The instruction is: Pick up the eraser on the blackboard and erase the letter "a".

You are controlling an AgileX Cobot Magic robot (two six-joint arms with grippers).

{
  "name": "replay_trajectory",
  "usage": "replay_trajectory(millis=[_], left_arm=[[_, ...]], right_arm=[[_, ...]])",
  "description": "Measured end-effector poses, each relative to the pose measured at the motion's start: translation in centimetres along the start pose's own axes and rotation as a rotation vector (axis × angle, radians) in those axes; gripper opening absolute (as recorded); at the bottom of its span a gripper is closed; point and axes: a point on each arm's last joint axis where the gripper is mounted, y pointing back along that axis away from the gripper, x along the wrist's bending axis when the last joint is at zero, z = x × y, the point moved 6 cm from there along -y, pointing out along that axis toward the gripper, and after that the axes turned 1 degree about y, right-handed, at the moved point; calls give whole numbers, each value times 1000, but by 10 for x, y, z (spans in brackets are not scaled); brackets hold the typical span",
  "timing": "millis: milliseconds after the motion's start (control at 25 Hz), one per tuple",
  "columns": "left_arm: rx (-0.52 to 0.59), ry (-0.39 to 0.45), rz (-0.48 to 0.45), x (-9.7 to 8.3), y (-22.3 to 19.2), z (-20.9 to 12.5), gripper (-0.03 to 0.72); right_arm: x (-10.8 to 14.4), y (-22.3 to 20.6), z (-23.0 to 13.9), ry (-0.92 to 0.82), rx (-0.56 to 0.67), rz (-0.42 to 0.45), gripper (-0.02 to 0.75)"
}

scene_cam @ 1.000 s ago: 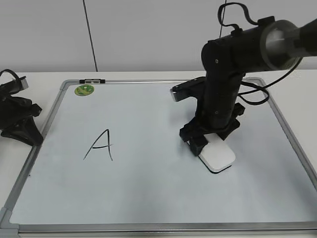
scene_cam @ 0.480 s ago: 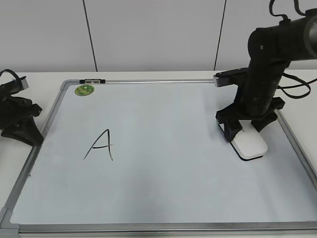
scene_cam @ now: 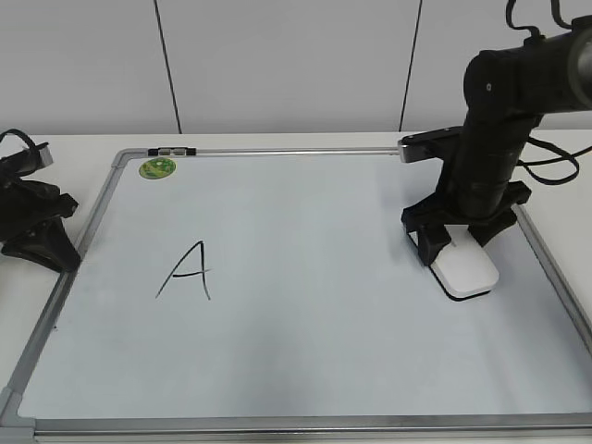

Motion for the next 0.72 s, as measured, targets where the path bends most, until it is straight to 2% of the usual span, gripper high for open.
replay_trajectory(millis=[280,440,520,720], left_arm=[[0,0,0,0,0,0,49],[0,0,0,0,0,0,49],[0,0,0,0,0,0,49],[0,0,0,0,0,0,49]], right_arm=[[58,1,0,153,7,11,531],[88,9,1,210,36,62,531],[96,22,6,228,43,77,531],[96,78,31,260,-78,51,531]])
